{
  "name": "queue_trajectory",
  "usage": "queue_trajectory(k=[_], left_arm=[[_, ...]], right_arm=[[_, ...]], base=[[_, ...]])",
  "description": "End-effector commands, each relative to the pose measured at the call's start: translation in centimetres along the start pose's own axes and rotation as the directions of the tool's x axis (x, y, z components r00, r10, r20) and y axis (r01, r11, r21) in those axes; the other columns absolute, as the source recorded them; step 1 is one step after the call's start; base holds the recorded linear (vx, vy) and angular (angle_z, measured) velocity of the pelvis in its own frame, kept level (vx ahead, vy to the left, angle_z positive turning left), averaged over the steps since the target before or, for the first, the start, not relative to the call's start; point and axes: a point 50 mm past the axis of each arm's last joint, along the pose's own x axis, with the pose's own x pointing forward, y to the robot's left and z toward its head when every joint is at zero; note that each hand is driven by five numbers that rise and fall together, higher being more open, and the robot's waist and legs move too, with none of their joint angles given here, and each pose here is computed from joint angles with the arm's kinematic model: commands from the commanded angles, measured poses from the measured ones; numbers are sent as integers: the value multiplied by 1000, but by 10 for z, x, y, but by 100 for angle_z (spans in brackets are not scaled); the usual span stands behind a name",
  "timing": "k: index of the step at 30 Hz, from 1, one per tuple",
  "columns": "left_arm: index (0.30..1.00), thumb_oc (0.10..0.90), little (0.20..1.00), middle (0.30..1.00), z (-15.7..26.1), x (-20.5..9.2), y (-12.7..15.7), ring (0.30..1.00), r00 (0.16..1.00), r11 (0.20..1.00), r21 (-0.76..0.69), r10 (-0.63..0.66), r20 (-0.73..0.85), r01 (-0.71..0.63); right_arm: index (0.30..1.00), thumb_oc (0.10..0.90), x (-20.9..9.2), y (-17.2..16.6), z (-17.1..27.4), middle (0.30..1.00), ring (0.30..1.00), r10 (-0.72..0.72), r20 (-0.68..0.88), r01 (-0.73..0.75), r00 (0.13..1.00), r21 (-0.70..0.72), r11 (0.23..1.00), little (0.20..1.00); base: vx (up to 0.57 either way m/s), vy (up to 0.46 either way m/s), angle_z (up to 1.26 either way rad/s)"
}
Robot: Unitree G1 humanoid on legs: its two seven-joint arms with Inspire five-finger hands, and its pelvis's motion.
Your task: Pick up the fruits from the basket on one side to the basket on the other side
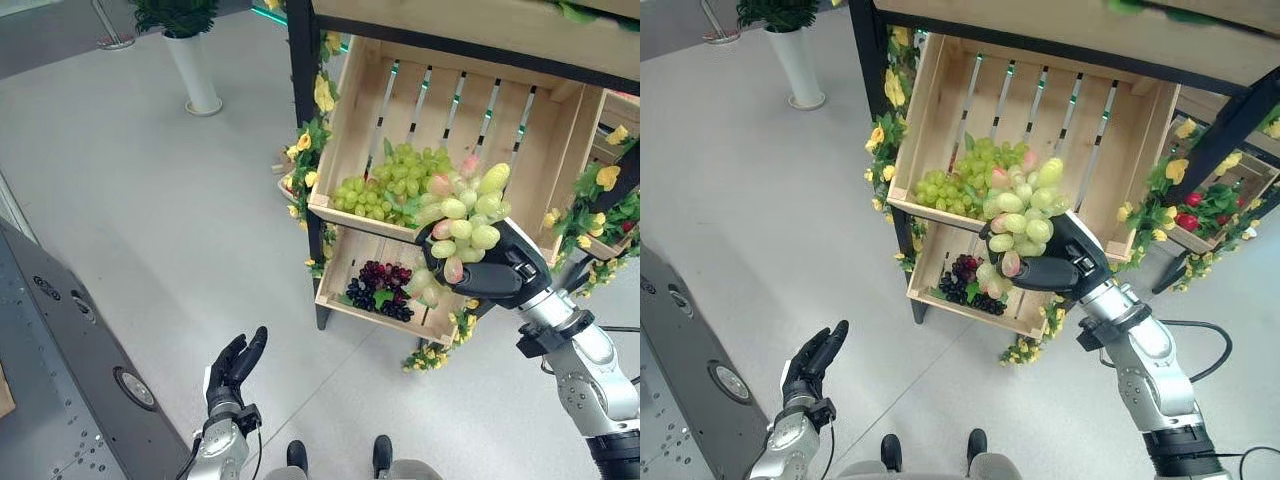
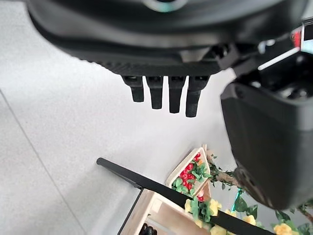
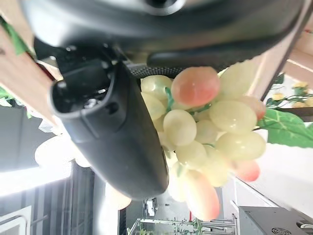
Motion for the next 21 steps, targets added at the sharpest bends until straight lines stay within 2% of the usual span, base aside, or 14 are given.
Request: queue_trajectory(k=[1, 12, 16, 21], left_arm=[[900, 800, 900, 900, 33, 13, -3, 900, 984, 999, 26, -33, 175, 29], [900, 800, 900, 900, 31, 13, -9, 900, 983, 995, 78, -75, 169, 63], [900, 800, 900, 900, 33, 10, -12, 900, 977, 991, 100, -109, 185, 92], [900, 800, 900, 900, 34, 9, -15, 900, 974, 988, 111, -131, 186, 111]], right_arm=[[300, 400, 25, -8, 78, 300, 300, 79, 377, -44, 923, -101, 994, 300], [300, 400, 39, -44, 98, 300, 300, -99, 329, 163, 939, -175, 971, 300], [300, 400, 44, -66, 101, 300, 300, -237, 260, 295, 936, -210, 932, 300], [300, 400, 46, -91, 101, 300, 300, -356, 160, 384, 921, -222, 896, 300]], base=[[0, 0, 0], [9, 2, 0], [8, 0, 0], [-2, -9, 5]])
